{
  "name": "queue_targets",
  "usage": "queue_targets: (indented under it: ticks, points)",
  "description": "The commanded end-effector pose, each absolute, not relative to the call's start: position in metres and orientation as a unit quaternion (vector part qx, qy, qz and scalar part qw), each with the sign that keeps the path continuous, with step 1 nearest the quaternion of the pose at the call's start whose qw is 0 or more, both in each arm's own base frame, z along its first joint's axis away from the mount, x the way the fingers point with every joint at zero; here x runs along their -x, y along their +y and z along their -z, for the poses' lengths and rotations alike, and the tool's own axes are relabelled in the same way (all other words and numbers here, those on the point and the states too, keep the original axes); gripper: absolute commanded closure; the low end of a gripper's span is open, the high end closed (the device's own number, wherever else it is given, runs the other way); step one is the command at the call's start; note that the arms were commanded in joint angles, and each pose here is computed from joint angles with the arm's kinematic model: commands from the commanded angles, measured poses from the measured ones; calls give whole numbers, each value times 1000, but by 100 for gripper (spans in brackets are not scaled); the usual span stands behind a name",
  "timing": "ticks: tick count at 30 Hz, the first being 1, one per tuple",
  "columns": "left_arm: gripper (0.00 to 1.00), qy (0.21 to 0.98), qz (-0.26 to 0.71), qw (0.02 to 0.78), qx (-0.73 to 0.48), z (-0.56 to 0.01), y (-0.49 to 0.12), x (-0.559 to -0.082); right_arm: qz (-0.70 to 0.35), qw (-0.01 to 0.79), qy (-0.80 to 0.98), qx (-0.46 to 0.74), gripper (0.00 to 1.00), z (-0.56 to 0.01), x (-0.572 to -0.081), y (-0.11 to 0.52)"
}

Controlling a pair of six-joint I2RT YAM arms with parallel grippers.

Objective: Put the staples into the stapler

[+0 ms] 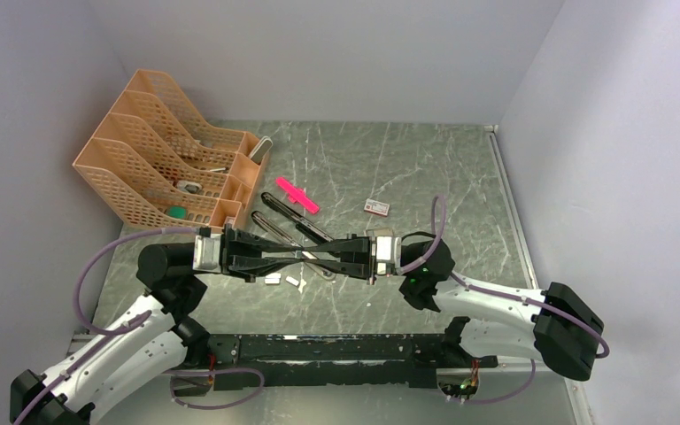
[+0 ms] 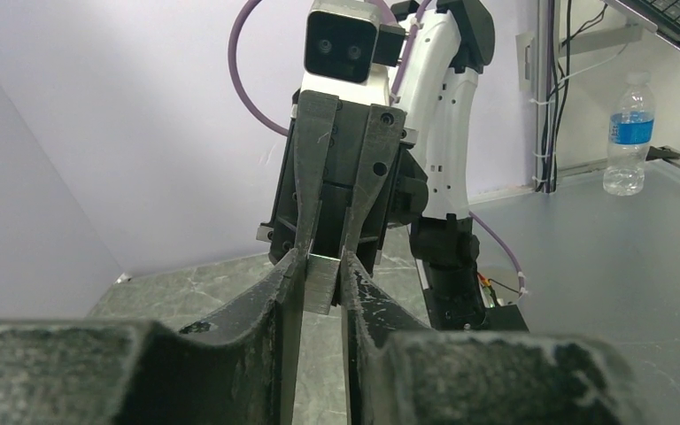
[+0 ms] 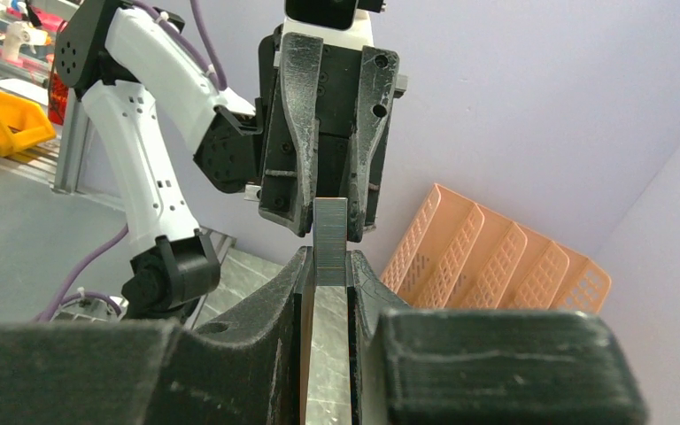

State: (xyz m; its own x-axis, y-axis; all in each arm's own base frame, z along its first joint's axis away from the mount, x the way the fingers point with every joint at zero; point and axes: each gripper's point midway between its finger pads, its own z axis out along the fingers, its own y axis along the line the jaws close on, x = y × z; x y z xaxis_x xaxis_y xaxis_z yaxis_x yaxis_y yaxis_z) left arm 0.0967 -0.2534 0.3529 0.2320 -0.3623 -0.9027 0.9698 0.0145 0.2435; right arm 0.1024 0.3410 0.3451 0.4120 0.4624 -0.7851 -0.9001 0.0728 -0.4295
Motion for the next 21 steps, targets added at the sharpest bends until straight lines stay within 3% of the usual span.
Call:
queue_targets:
  ticks: [1, 7, 14, 21]
  points:
    - [79, 304, 526, 629, -485, -354, -252, -88, -491, 707, 214, 463, 100, -362, -102, 341]
    - [93, 301, 526, 625, -492, -353, -253, -87, -491, 705, 216, 464, 99, -361, -102, 342]
    - [93, 300, 523, 623, -499, -354, -253, -86, -490, 697, 216, 477, 54, -356, -98, 341]
    - [93, 315, 509, 621, -505, -352, -254, -90, -487, 700, 224, 472, 46, -353, -97, 334]
